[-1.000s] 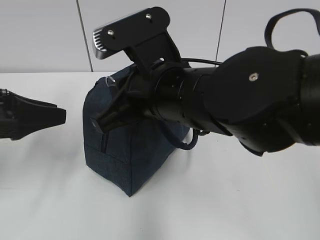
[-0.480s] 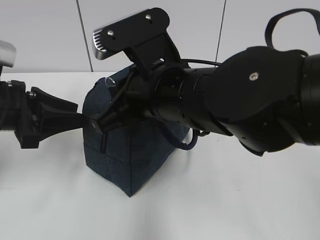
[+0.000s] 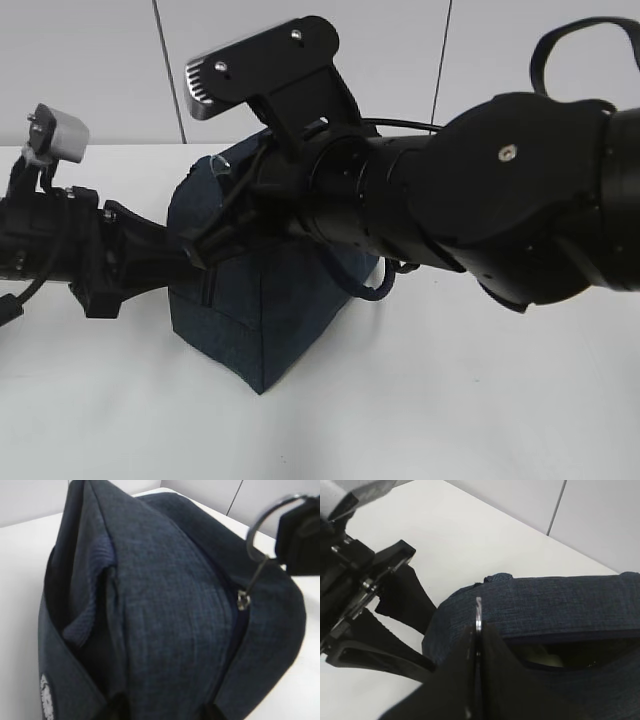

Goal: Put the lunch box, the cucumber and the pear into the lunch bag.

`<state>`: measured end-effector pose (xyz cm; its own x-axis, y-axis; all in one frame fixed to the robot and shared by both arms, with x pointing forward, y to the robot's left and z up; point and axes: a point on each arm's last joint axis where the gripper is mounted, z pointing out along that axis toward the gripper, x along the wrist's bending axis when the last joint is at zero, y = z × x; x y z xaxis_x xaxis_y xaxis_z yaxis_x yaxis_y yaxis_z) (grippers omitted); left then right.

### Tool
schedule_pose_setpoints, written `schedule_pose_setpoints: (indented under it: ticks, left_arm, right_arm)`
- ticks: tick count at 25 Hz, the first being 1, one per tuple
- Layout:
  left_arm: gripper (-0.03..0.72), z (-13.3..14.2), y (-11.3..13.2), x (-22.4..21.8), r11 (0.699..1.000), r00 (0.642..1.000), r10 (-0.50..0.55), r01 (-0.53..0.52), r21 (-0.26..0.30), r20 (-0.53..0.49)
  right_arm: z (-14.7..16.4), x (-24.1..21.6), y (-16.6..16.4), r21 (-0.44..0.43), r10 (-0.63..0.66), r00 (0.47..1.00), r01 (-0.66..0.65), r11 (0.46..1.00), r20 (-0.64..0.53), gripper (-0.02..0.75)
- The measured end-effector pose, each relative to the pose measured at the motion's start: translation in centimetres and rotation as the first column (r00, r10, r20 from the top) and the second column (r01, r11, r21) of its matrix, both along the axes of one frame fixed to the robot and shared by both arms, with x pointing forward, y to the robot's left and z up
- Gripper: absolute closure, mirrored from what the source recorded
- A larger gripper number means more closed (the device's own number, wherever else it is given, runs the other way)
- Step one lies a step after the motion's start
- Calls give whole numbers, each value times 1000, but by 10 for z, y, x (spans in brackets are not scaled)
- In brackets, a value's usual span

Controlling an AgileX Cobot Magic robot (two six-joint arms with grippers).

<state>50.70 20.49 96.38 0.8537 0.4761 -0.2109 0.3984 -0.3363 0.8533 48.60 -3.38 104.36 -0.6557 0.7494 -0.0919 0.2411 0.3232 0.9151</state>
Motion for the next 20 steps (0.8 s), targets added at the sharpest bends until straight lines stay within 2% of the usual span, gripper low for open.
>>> schedule_pose_setpoints:
  ticks: [1,3,5,17,20]
  left_arm:
    - [457,-2,-2,1,1000,1000,7,-7,0,-6]
    - [596,-3,-4,2,1000,1000,23,-23,7,-9]
    - [650,-4,-4,2,1000,1000,24,-24,9,-9]
    - [675,-4,-5,0,1000,999,12,-12,-1,-41]
    - [676,-4,-6,-1,1000,999,6,-6,1,-51]
  right_arm:
    - [0,0,0,0,0,1000,0,1000,0,738]
    - [0,0,0,0,3,1000,-3,1000,-3,738]
    - [0,0,0,0,3,1000,-3,1000,-3,738]
    - [6,8,-6,-17,-70,994,72,997,85,738]
    - [11,22,-17,40,-118,993,118,992,18,738]
